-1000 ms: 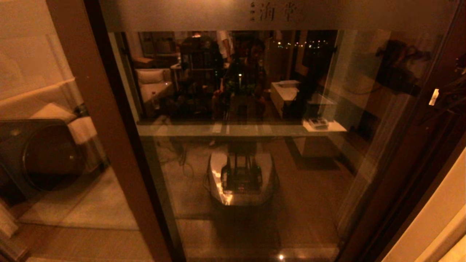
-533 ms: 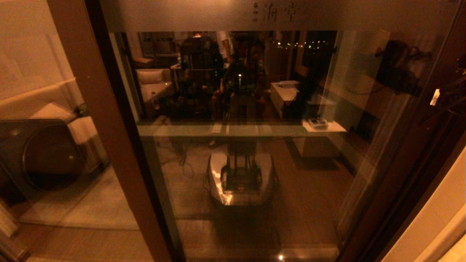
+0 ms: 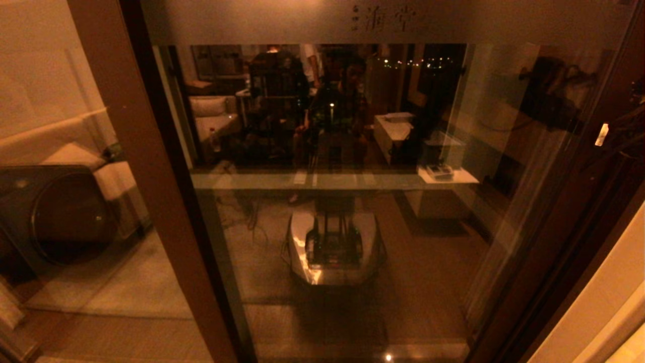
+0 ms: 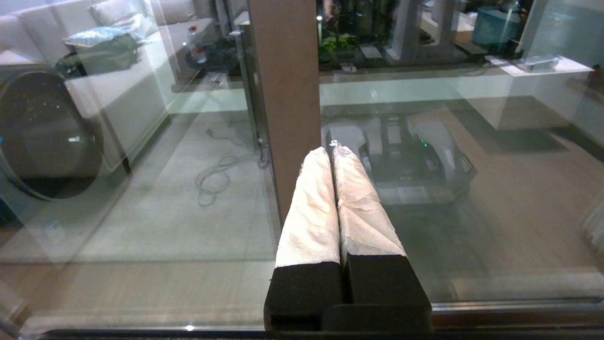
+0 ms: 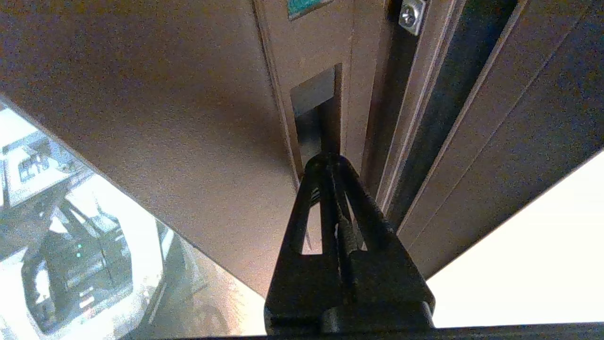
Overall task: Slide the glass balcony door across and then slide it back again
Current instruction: Close the slid door
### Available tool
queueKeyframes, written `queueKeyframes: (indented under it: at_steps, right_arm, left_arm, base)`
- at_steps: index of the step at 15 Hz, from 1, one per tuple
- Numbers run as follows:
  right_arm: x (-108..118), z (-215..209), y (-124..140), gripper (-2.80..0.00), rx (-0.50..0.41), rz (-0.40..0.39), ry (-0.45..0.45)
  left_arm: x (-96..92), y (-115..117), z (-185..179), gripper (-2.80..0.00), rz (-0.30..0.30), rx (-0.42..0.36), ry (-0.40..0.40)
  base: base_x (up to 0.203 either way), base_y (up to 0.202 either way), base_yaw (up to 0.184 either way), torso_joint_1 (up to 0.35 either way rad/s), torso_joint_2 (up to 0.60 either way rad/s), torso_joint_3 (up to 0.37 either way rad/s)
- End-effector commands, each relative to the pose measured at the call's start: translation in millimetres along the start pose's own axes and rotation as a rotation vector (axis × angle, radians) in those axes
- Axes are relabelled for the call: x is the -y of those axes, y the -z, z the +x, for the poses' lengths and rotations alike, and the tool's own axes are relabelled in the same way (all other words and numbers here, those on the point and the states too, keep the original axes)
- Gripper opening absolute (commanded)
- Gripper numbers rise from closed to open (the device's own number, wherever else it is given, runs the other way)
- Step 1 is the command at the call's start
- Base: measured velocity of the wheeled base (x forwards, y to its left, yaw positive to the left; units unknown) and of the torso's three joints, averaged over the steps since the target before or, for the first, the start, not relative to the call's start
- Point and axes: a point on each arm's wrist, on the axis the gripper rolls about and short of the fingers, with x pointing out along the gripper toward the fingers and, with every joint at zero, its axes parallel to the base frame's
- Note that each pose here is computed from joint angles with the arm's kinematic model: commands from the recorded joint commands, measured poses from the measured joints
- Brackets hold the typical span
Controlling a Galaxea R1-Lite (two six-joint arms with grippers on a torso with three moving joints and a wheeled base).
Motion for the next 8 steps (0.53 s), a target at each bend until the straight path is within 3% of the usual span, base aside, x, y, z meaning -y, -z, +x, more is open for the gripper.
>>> queueKeyframes:
  at_steps: [1, 8]
  right_arm:
    - [-0.2, 2.4, 1.3, -2.8, 0.0, 0.001, 0.003]
    - [6.3, 5.0, -0.8, -2.8, 0.007, -0.002, 0.017]
  left_arm:
    - [0.5, 8.6, 1.9, -2.8, -0.001, -0.031, 0.002]
    - [0.5, 8.6, 1.9, -2.8, -0.001, -0.031, 0.002]
  base:
    - [0.0, 0.0, 0.0, 0.0, 0.0, 0.0]
    - [0.0, 0.0, 0.0, 0.0, 0.0, 0.0]
